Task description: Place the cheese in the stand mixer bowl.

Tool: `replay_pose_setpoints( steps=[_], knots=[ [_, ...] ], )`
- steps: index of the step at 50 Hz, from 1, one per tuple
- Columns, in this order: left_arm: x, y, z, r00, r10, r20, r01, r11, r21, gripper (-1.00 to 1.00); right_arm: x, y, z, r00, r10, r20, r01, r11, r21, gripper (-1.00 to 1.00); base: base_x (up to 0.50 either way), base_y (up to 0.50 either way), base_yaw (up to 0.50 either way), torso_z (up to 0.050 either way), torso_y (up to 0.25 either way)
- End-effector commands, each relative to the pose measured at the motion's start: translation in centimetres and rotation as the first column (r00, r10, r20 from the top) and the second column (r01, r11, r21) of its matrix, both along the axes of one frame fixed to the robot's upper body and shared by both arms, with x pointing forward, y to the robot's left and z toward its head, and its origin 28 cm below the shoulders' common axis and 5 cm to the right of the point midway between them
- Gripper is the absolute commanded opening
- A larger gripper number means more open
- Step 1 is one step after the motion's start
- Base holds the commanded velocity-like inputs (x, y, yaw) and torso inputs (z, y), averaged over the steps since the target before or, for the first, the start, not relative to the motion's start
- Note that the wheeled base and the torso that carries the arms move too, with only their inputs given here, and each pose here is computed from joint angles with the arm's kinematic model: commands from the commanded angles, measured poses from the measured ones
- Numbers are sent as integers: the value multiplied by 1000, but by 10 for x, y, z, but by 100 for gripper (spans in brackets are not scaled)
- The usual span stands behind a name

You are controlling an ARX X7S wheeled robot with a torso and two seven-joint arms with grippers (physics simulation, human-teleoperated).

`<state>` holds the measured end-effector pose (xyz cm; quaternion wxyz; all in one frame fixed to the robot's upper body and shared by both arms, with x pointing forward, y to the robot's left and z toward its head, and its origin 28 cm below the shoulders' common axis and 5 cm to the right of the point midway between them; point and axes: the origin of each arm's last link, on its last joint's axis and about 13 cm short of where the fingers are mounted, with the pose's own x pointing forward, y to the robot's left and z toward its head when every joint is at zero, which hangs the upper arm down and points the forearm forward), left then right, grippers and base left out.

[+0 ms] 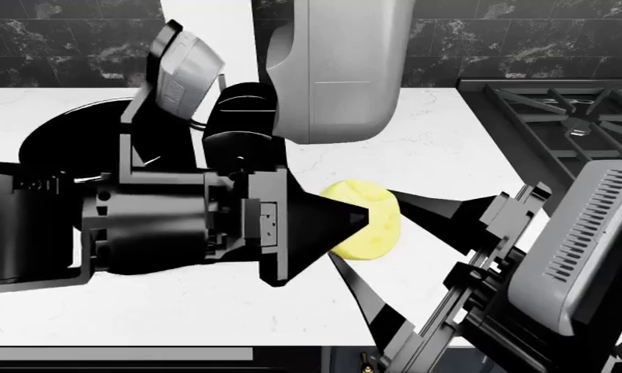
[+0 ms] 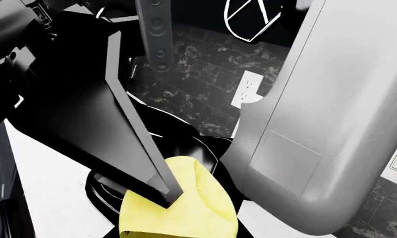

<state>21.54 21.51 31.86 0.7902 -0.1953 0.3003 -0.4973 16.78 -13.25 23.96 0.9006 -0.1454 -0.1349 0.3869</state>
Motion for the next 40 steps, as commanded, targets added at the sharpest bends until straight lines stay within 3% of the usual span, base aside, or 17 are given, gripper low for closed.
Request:
replay_pose_setpoints(
  steps=[1,33,34,40],
  knots=[
    [4,-4,0,999,-38,-3,38,999,-6,100,1,0,0,1000,-2,17,2,1000,-6,-100,0,0,0,0,0],
    [23,-18,-11,995,-97,-31,97,995,0,100,-1,2,2,1000,13,27,-12,1000,-5,-100,0,0,0,0,0],
    [24,-18,-11,995,-97,-30,97,995,2,-100,-1,2,2,1000,12,27,-12,1000,-5,-100,0,0,0,0,0],
    [27,-18,-12,996,-88,-35,88,996,0,-100,-2,1,3,999,12,32,-12,1000,2,-100,0,0,0,0,0]
  ],
)
